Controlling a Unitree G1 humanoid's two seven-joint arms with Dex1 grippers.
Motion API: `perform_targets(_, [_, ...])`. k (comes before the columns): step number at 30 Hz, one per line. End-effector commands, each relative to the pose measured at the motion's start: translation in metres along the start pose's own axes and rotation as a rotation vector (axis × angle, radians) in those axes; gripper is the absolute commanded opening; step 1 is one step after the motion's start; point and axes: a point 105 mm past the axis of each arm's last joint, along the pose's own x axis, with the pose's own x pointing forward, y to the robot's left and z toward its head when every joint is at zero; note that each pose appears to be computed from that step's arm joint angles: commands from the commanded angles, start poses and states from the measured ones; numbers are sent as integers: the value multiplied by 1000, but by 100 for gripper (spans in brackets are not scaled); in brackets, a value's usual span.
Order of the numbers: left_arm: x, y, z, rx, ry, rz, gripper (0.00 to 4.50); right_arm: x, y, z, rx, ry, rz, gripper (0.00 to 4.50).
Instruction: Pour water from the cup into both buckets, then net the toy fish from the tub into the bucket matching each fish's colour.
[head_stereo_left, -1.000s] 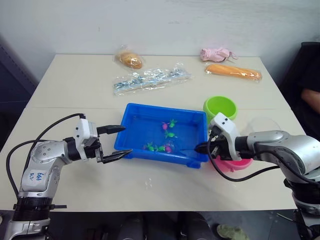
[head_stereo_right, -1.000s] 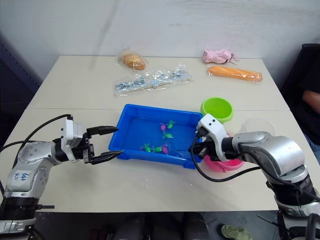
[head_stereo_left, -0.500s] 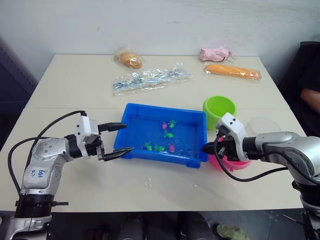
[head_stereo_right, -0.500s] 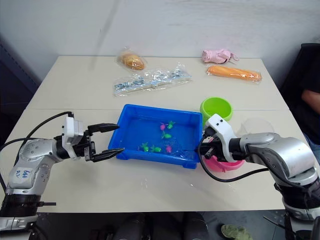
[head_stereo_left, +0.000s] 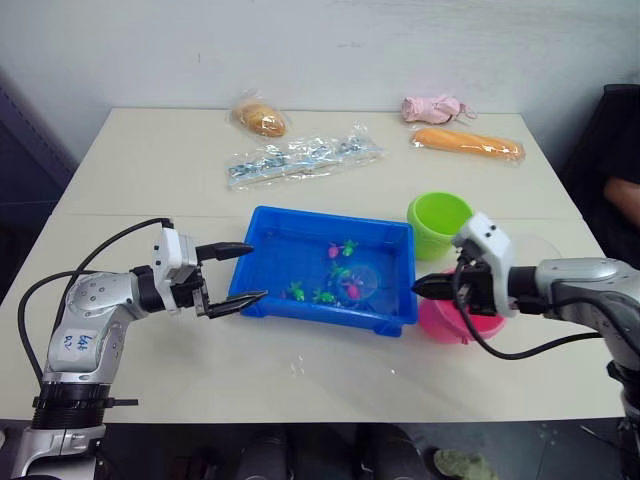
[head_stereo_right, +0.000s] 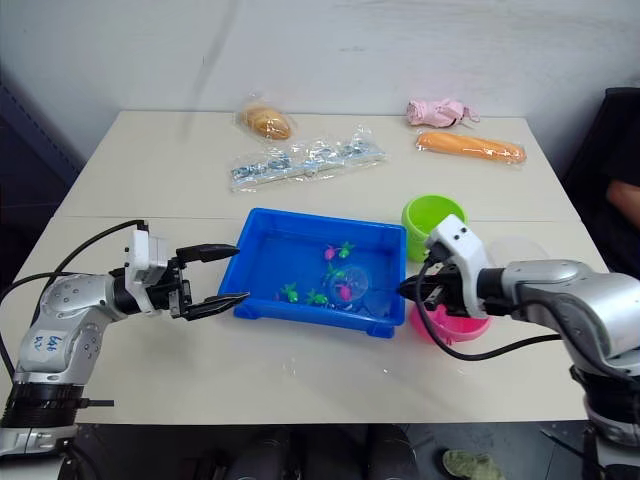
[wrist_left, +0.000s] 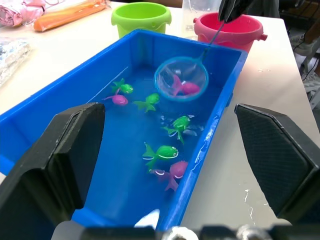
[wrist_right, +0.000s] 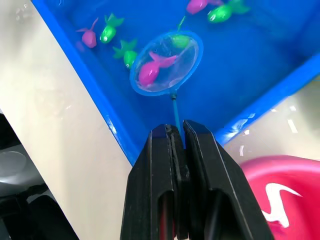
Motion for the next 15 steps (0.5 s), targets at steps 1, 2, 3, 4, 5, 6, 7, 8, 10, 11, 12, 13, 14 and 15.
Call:
perform_targets(1, [5, -1, 10, 37, -30, -29, 447, -17, 1, 9, -43, -44, -12, 0])
perform_targets(2, [8, -1, 11, 39, -34, -38, 447, -21, -2, 8, -38, -45, -29, 0])
perform_targets(3, [11, -1, 13, 42, -44, -47, 447, -26, -3, 8, -34, -58, -41, 0])
perform_targets(4, [13, -1, 15, 43, -54, -52, 447, -29, -4, 8, -32, -72, -45, 0])
perform_targets(5, [16, -1, 17, 41, -65, -57, 447, -33, -4, 8, -31, -88, -49, 0])
perform_targets(6, [18, -1, 19, 40, -74, -63, 447, -36, -4, 7, -29, -97, -53, 0])
perform_targets(7, [21, -1, 20, 38, -83, -69, 447, -39, -5, 6, -28, -102, -61, 0])
perform_targets(8, [24, -2, 23, 30, -102, -75, 447, -43, -4, 5, -29, -123, -63, 0])
perform_targets(10, [32, -4, 28, 7, -138, -103, 447, -53, 1, 6, -25, -175, -65, 0])
perform_targets(11, [35, -6, 30, -4, -152, -124, 447, -60, 5, 8, -21, -210, -65, 0])
perform_targets(12, [38, -8, 32, -18, -162, -146, 447, -66, 7, 10, -14, -244, -68, 0])
perform_targets(13, [41, -11, 33, -32, -169, -173, 447, -75, 10, 10, -5, -266, -80, 0])
perform_targets(14, [43, -13, 35, -42, -174, -196, 447, -82, 11, 11, -1, -289, -92, 0])
perform_targets(15, [45, -14, 36, -47, -180, -212, 447, -88, 13, 11, 1, -301, -105, 0])
